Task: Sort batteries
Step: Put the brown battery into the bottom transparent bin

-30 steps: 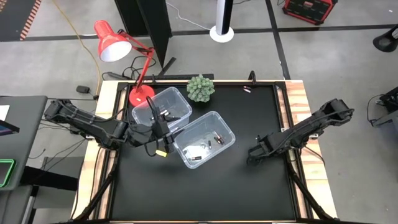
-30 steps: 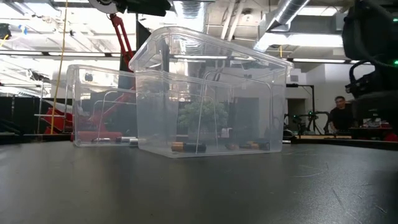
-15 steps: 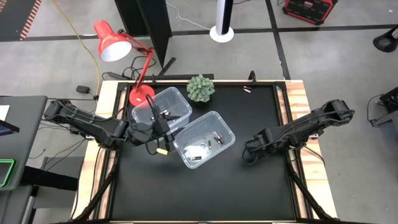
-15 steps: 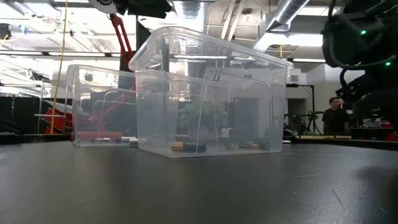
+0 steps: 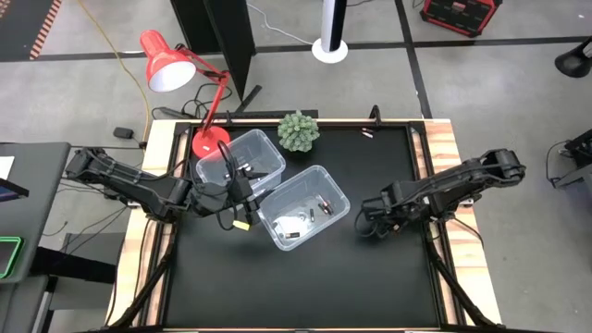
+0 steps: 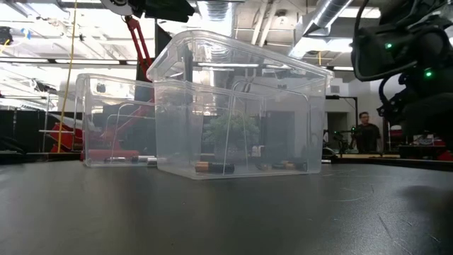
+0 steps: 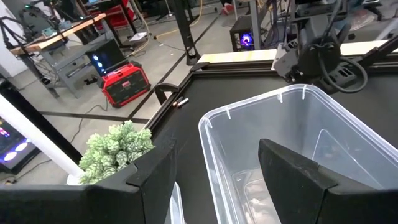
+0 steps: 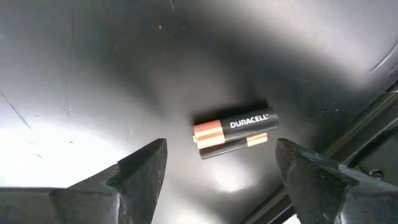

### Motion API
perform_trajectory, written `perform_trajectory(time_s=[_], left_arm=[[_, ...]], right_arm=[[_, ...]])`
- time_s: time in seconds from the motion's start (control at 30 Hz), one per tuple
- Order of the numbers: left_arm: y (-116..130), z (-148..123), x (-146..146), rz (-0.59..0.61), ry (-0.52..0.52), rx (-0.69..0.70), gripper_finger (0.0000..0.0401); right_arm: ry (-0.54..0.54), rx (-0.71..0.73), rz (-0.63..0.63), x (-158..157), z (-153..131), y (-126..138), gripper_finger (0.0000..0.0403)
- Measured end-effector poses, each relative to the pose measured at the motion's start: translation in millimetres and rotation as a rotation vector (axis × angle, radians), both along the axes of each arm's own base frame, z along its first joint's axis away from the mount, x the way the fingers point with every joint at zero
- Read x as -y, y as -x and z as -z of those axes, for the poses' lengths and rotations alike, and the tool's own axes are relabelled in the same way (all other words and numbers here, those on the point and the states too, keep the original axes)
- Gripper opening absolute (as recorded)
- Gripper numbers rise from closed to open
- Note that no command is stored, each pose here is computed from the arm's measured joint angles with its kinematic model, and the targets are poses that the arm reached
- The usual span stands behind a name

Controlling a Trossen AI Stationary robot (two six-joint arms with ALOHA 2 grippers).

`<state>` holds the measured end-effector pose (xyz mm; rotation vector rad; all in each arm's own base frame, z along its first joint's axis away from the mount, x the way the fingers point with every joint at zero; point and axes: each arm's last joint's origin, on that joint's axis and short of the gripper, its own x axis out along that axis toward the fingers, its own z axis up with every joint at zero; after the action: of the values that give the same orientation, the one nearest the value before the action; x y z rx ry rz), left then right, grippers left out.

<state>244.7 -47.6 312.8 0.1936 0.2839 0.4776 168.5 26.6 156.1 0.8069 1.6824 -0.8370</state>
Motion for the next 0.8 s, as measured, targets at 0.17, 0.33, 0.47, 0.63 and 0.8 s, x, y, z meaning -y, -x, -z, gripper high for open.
perform_trajectory(time_s=[0.17,0.33,0.47,0.63,0.8], left_arm=[[0.0,0.0,0.0,0.0,-0.001,-0.001,0.0219],[0.0,0.0,0.0,0.0,-0.001,-0.001,0.0219],[0.2,0.5,0.0,0.0,-0.003,-0.007,0.0219],[0.2,0.7,-0.1,0.001,-0.004,-0.009,0.0219],[0.2,0.6,-0.1,0.002,-0.01,-0.012,0.0219]], right_arm=[[-0.013,0.008,0.038,1.4,0.2,-1.5,0.0317],[-0.009,0.039,0.108,0.6,0.9,-5.3,0.0317],[0.008,0.072,0.232,-3.2,1.6,-9.8,0.0317],[0.027,0.059,0.302,-10.0,1.6,-8.6,0.0317],[0.039,0.053,0.321,-12.3,1.6,-7.7,0.0317]])
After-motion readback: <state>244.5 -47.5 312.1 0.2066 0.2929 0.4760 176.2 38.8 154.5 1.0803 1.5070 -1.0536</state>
